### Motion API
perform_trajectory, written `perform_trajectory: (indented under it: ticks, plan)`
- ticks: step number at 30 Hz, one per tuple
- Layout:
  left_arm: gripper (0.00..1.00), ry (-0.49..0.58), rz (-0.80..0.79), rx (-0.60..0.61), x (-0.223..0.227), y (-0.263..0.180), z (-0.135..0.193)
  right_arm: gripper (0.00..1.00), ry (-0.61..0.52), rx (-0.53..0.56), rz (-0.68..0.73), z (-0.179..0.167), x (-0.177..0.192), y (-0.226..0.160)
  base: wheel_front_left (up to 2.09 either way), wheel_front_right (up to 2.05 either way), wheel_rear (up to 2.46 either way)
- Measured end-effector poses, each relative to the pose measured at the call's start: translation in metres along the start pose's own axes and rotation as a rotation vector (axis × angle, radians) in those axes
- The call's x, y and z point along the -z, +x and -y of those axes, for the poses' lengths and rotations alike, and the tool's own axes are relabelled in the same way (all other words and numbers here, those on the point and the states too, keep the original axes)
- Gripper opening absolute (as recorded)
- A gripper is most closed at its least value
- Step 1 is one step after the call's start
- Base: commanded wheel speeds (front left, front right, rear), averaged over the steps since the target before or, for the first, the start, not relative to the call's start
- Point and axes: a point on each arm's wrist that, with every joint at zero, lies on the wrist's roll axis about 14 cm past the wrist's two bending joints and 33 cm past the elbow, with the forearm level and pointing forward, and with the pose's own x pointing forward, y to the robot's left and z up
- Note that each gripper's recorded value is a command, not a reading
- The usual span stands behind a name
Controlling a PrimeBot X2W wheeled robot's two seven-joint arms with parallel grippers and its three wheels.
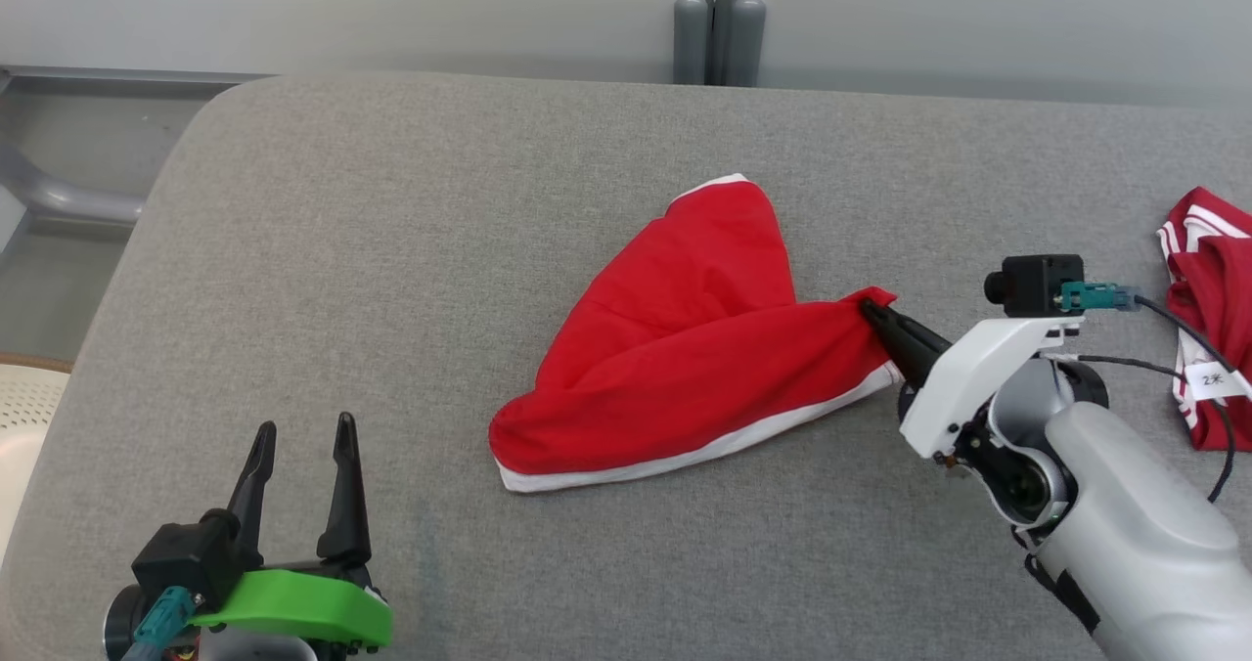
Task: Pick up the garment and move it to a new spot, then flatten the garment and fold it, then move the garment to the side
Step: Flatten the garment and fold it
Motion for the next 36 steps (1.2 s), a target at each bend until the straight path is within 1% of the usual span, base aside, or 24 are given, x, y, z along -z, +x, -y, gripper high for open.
perform_trajectory:
  ticks: [4, 8, 14, 15, 16, 17, 21, 26, 30, 36]
  plan:
    - [1.00, 0.005, -0.017, 0.013, 0.005, 0.008, 0.003, 0.00, 0.013, 0.068, -0.026, 0.032, -0.002, 0.000, 0.00, 0.00, 0.00]
    - [1.00, 0.013, -0.038, 0.020, 0.012, 0.015, 0.005, 0.00, 0.028, 0.100, -0.061, 0.050, -0.001, 0.006, 0.00, 0.00, 0.00]
    - [1.00, 0.019, -0.066, 0.023, 0.021, 0.023, 0.005, 0.00, 0.033, 0.190, -0.135, 0.087, 0.015, 0.009, 0.00, 0.00, 0.00]
    - [1.00, 0.020, -0.071, 0.021, 0.023, 0.023, 0.004, 0.02, 0.034, 0.199, -0.141, 0.090, 0.017, 0.009, 0.00, 0.00, 0.00]
    - [1.00, 0.020, -0.074, 0.019, 0.024, 0.022, 0.003, 0.28, 0.036, 0.205, -0.144, 0.092, 0.019, 0.009, 0.00, 0.00, 0.00]
    - [1.00, 0.022, -0.076, 0.016, 0.024, 0.021, 0.002, 1.00, 0.032, 0.209, -0.150, 0.092, 0.021, 0.008, 0.00, 0.00, 0.00]
    - [1.00, 0.021, -0.065, 0.019, 0.020, 0.021, 0.002, 1.00, 0.032, 0.196, -0.102, 0.082, 0.014, 0.009, 0.00, 0.00, 0.00]
    - [1.00, 0.020, -0.044, 0.039, 0.014, 0.022, 0.007, 1.00, 0.000, 0.193, 0.012, 0.076, -0.013, -0.003, 0.00, 0.00, 0.00]
    - [1.00, 0.023, -0.033, 0.061, 0.010, 0.021, 0.013, 1.00, -0.041, 0.215, 0.104, 0.081, -0.034, -0.022, 0.00, 0.00, 0.00]
    - [1.00, 0.024, -0.020, 0.102, 0.006, 0.018, 0.025, 1.00, -0.062, 0.258, 0.249, 0.087, -0.049, -0.061, 0.00, 0.00, 0.00]
